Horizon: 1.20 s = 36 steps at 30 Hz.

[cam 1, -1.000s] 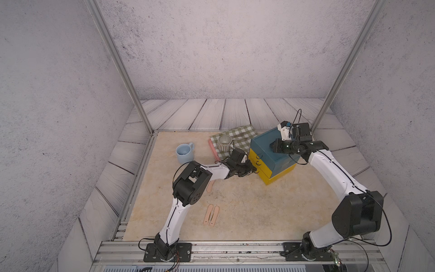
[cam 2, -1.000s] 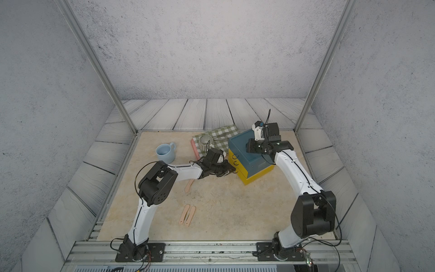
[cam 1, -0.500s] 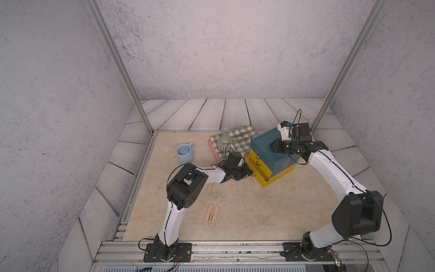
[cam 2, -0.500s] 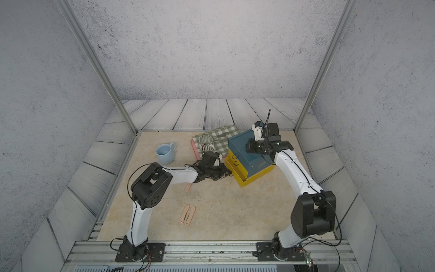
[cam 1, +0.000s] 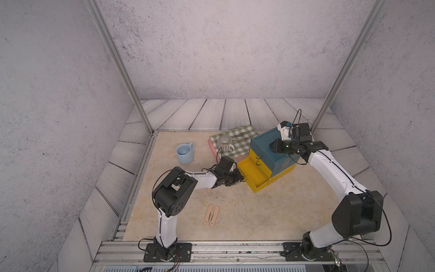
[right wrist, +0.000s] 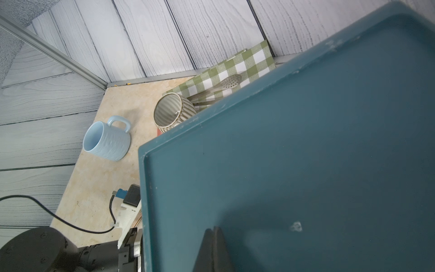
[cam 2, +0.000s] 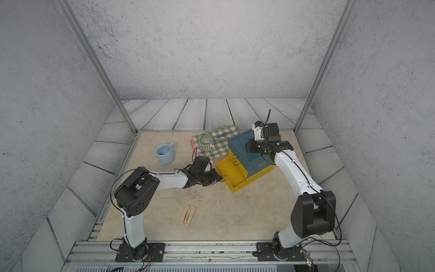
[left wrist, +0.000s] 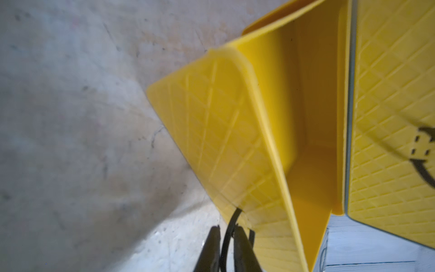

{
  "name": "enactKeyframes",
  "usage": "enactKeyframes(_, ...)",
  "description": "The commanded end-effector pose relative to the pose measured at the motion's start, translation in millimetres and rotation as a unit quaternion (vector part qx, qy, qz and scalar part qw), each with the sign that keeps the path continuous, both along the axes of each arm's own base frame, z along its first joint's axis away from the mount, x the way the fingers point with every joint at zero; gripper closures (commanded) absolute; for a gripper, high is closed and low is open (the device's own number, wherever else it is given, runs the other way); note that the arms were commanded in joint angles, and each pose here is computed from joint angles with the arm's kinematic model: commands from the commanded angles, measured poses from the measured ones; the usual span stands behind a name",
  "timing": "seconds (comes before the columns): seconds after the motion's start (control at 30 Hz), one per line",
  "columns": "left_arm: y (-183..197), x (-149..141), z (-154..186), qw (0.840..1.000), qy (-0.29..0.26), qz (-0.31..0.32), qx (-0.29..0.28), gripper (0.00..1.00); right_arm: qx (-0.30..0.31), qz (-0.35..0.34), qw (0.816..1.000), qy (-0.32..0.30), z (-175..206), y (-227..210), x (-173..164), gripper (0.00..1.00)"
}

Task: Place the fruit knives into the drawer by color
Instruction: Open the drawer in the storage box, then pick up the fruit knife from the center of the board.

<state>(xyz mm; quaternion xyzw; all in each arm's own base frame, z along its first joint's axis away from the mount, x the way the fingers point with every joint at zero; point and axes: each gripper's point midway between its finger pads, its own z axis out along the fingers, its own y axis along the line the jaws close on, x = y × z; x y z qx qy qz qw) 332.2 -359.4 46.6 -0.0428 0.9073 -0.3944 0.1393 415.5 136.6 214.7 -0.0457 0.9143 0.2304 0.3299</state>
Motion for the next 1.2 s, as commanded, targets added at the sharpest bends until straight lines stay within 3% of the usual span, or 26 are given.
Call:
enactKeyframes(0.0,10.1,0.3,4.0,1.0,-0.01,-0.001,0.02,0.62,-0.108,-0.022,0.939,0.325,-142.0,-38.0,-113.0,0.95)
enactKeyframes(0.13,14.1,4.3,14.3,0.999,-0.025,0.003,0.032,0.49,-0.109,-0.02,0.94,0.323,-141.8,-38.0,-113.6,0.95)
enactKeyframes(0.43,40.4,-6.2,50.2,0.995,-0.059,0.0,0.081,0.46,-0.108,-0.02,0.94,0.322,-140.5,-37.9,-113.4,0.95)
enactKeyframes(0.6,86.1,-26.9,65.4,0.98,-0.057,-0.022,0.191,0.44,-0.109,-0.019,0.94,0.323,-139.8,-38.2,-115.1,0.94)
enactKeyframes(0.73,149.9,-46.8,52.4,0.948,-0.022,-0.067,0.31,0.44,-0.111,-0.018,0.94,0.322,-139.5,-39.1,-116.3,0.93)
enactKeyframes(0.93,198.3,-52.6,35.6,0.933,0.002,-0.092,0.348,0.43,-0.111,-0.017,0.939,0.324,-142.7,-38.8,-116.9,0.93)
enactKeyframes(1.07,204.5,-46.7,15.8,0.915,0.011,-0.121,0.385,0.43,-0.11,-0.018,0.94,0.324,-142.2,-38.5,-116.4,0.93)
enactKeyframes(1.17,195.0,-37.3,3.1,0.917,0.019,-0.127,0.377,0.43,-0.109,-0.019,0.94,0.323,-141.2,-38.8,-115.3,0.93)
